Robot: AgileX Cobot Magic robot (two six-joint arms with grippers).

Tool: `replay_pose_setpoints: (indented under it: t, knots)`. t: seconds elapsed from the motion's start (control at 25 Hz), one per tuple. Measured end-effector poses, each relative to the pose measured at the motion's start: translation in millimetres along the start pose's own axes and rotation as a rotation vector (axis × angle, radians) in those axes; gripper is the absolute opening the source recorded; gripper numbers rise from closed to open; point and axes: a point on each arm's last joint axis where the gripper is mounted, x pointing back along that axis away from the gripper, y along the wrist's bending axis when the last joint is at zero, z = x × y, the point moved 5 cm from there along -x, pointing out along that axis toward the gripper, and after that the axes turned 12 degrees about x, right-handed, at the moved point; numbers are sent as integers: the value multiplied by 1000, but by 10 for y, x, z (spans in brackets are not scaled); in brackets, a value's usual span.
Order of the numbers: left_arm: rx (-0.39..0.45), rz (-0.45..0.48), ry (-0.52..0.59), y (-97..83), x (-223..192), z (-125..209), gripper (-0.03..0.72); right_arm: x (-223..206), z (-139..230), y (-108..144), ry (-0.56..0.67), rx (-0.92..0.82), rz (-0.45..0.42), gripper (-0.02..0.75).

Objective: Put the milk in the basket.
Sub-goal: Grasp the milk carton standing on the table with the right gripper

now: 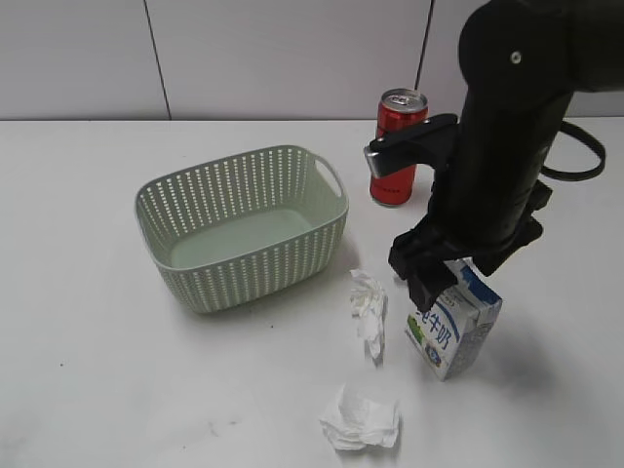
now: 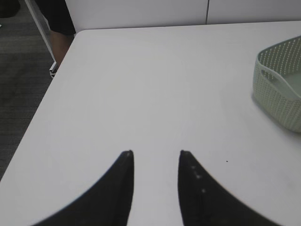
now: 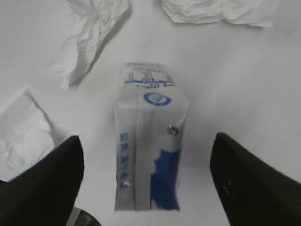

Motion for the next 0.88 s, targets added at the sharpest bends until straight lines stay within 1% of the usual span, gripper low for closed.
replay_pose_setpoints:
  t: [0.28, 0.4, 0.48, 0.64, 0.88]
  knots:
    - [0, 0, 0, 0, 0, 0, 240, -412, -8, 19, 99, -13, -17, 620]
    - [0, 0, 0, 0, 0, 0, 240, -513, -3, 25, 123, -23, -21, 578]
    - [0, 0, 0, 0, 0, 0, 240, -521, -3, 25, 125, -29, -21, 531]
    - [0, 0, 0, 0, 0, 0, 240, -521, -3, 24, 125, -32, -20, 352]
    - [0, 0, 0, 0, 0, 0, 240, -497, -17, 20, 129, -32, -20, 347]
